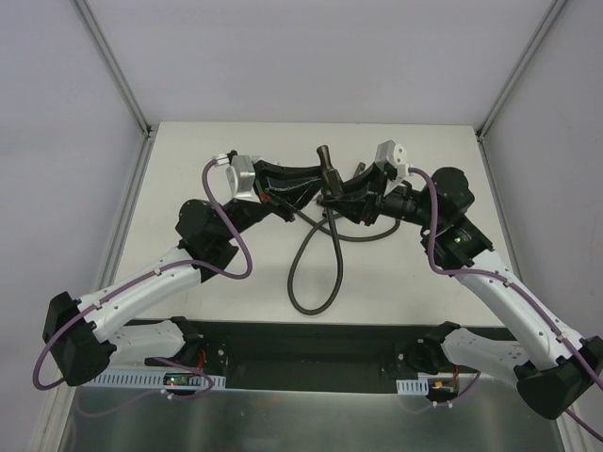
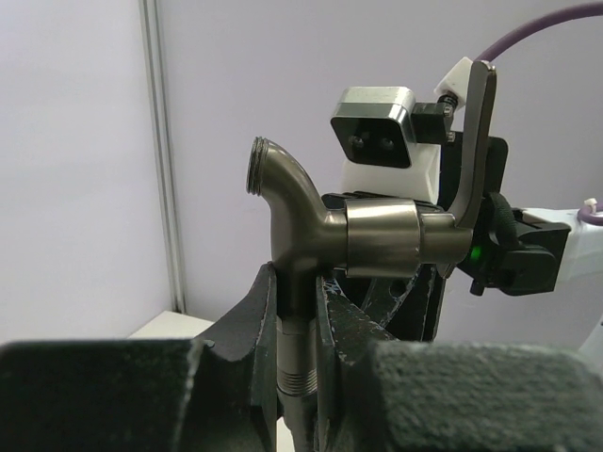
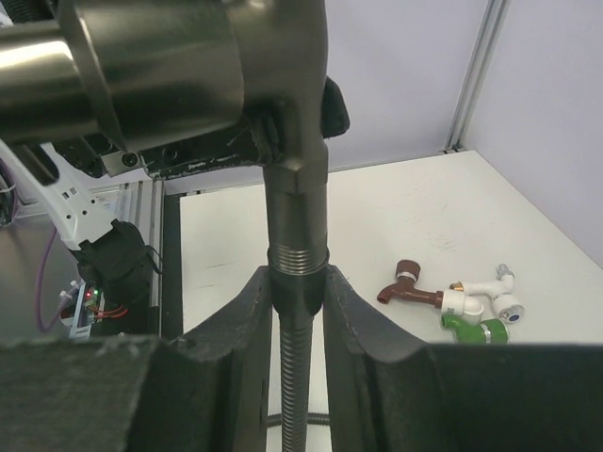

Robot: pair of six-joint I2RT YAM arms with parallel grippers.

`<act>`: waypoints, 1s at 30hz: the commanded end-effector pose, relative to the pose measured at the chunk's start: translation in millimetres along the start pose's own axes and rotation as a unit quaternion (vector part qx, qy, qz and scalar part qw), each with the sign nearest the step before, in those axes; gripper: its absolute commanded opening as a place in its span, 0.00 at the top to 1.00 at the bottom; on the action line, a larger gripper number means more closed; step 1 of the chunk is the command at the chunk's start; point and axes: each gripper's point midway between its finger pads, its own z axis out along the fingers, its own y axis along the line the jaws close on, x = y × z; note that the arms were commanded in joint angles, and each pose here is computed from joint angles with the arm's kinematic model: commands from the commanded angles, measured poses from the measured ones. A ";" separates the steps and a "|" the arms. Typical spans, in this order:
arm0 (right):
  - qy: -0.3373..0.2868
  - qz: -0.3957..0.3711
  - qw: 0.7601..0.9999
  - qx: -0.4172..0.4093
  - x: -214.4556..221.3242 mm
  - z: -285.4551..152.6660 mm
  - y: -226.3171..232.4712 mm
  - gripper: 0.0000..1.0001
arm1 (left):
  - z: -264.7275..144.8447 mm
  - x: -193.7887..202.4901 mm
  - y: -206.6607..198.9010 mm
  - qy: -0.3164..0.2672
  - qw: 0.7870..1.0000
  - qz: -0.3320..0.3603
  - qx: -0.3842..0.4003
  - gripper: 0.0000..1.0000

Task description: Install the water faucets

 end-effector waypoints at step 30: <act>-0.071 -0.091 0.985 0.132 -40.6 -5.0 -3.4 0.98 | 7.7 12.0 4.2 0.002 0.977 0.107 -0.183 1.00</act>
